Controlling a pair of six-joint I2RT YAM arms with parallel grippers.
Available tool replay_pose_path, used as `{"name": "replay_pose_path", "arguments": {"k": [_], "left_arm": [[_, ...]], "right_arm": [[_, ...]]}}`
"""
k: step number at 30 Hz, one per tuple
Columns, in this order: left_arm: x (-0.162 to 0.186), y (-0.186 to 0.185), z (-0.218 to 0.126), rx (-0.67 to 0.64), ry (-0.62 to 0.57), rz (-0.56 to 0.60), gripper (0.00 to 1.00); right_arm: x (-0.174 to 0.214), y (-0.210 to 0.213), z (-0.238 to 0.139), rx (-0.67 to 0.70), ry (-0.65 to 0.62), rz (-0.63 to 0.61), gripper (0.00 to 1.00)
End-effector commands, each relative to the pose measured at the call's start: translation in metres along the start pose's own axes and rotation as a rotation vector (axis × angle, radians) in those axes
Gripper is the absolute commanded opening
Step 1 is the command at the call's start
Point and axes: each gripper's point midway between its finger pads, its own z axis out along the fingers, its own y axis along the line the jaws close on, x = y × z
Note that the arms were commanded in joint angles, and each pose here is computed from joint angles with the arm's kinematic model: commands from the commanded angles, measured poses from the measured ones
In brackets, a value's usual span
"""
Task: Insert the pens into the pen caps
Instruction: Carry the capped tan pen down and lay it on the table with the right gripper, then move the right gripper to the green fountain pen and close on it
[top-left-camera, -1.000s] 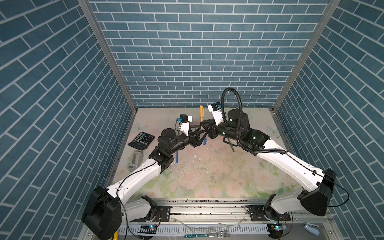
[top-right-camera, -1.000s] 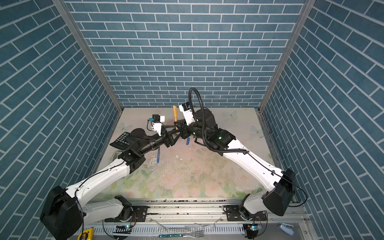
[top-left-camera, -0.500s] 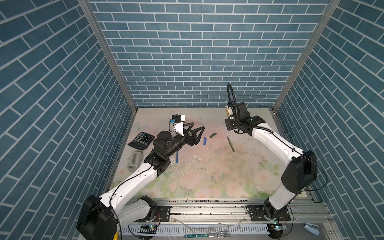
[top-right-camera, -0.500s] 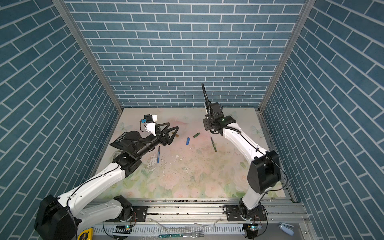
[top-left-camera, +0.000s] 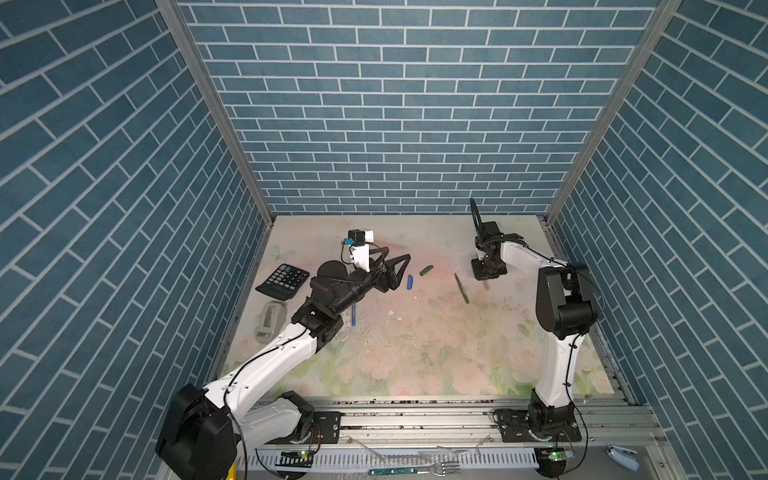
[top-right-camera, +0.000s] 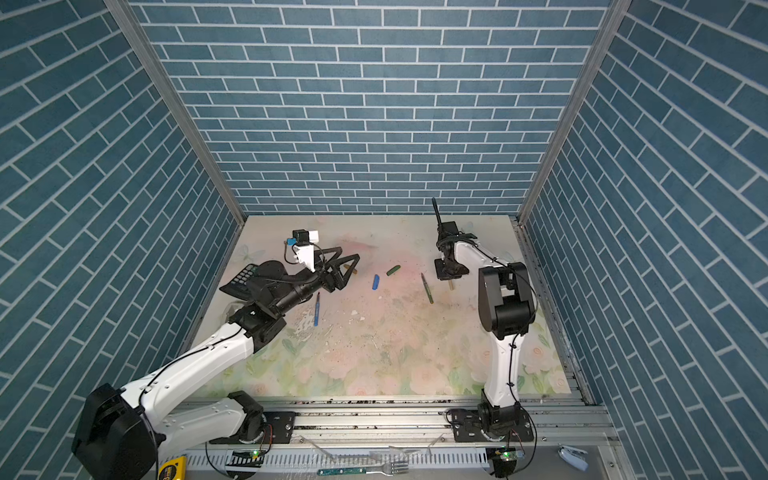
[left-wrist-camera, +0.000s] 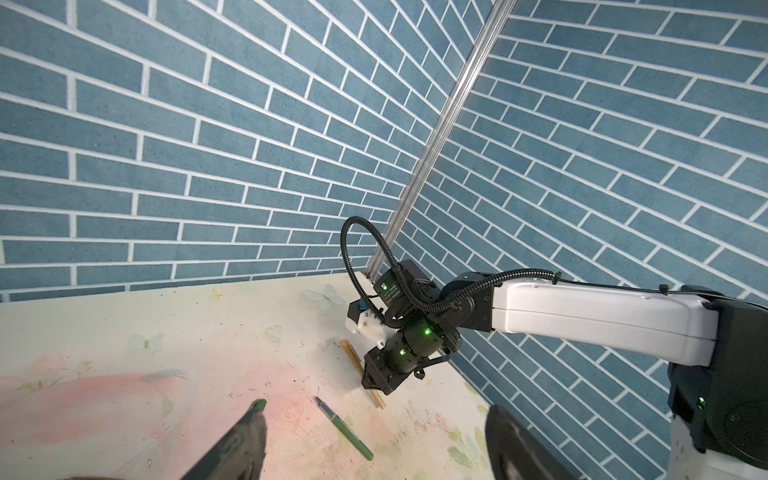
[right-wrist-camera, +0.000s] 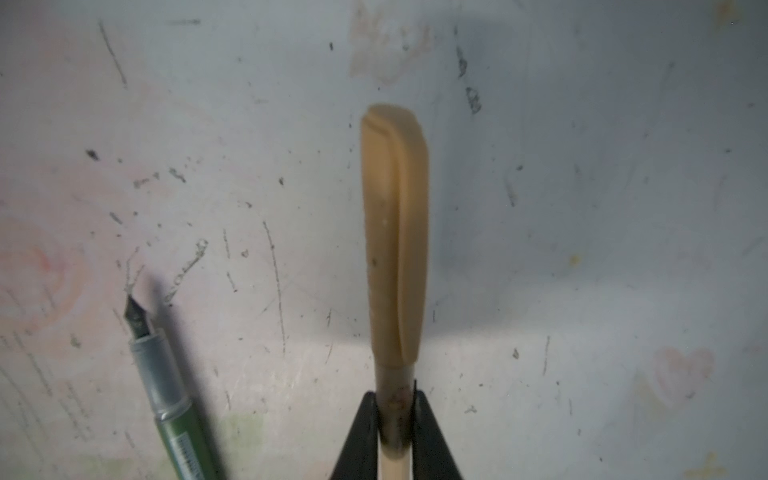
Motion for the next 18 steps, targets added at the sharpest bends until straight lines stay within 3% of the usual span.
{"name": "replay_pose_path", "arguments": {"k": [1,4,7,12,18], "left_arm": [[-0.002,-0.005,0.002,0.023,0.004,0.007,0.84],[-0.001,-0.006,0.003,0.028,0.006,0.005,0.84],[-0.001,-0.006,0.003,0.027,0.006,0.009,0.84],[0.001,-0.004,0.004,0.020,0.014,0.008,0.83],[0.004,0.013,0.003,-0.077,0.034,-0.019,0.87]], "right_arm": [[-0.001,0.007,0.005,-0.052,0.021,0.022,0.28],[0.001,0.005,0.011,-0.064,0.036,0.048,0.36],[-0.002,0.005,0.006,-0.066,0.012,0.060,0.37],[-0.023,0.012,-0.042,-0.113,-0.128,0.095,0.38],[-0.035,0.014,-0.098,-0.036,-0.253,0.073,0.40]]}}
